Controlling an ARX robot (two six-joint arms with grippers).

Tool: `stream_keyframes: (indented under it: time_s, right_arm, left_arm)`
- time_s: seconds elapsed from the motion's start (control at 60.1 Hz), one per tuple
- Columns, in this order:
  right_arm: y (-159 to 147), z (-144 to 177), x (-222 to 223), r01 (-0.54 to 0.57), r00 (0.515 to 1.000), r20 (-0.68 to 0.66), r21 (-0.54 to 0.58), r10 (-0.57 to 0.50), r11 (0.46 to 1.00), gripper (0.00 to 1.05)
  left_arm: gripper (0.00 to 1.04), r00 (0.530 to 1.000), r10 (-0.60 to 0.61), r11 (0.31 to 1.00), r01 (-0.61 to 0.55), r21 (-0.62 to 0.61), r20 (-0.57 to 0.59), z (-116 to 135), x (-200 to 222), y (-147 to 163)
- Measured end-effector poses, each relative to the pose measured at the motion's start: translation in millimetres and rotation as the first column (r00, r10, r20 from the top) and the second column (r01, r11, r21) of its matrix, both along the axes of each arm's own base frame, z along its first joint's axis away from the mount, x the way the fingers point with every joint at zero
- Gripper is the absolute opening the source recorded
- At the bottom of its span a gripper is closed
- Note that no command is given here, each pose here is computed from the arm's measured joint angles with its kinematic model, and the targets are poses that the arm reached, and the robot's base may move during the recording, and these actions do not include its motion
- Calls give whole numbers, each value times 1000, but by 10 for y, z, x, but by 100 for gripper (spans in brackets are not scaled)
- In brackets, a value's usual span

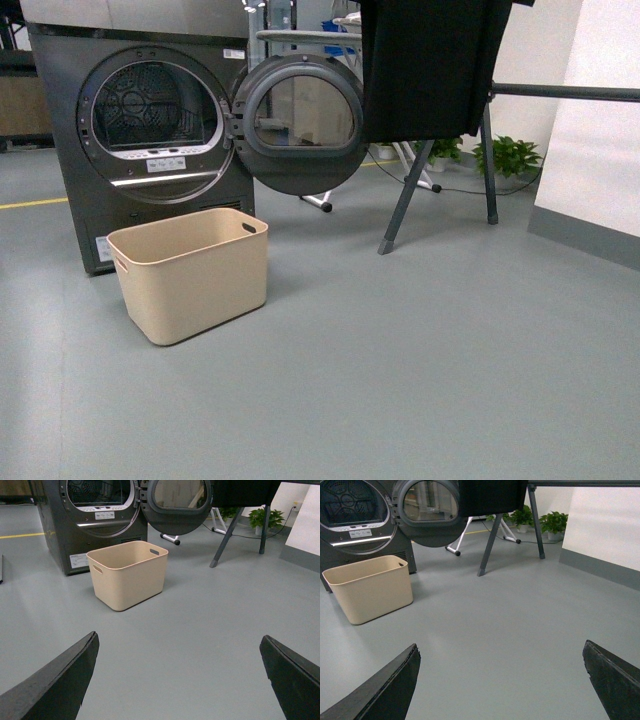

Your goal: Move hamper under clothes hanger

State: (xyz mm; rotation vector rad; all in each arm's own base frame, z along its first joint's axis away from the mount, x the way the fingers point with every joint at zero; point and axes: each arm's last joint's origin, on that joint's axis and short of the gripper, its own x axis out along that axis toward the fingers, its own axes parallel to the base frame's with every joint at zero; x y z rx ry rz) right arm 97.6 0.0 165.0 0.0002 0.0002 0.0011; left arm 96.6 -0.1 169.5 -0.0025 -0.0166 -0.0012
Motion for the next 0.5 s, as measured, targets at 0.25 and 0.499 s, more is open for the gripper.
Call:
stream_keyframes:
  time_s: [0.25,0.499]
  right_arm:
    - [0,0,0,0,1000,0,0,0,1000,97]
    - [1,2,0,-3,1000,1,0,3,1000,97]
  left_arm:
    - [98,1000,0,1000,0,0,0,0,0,0]
    - [98,1000,0,1000,0,0,-1,-1,1,0]
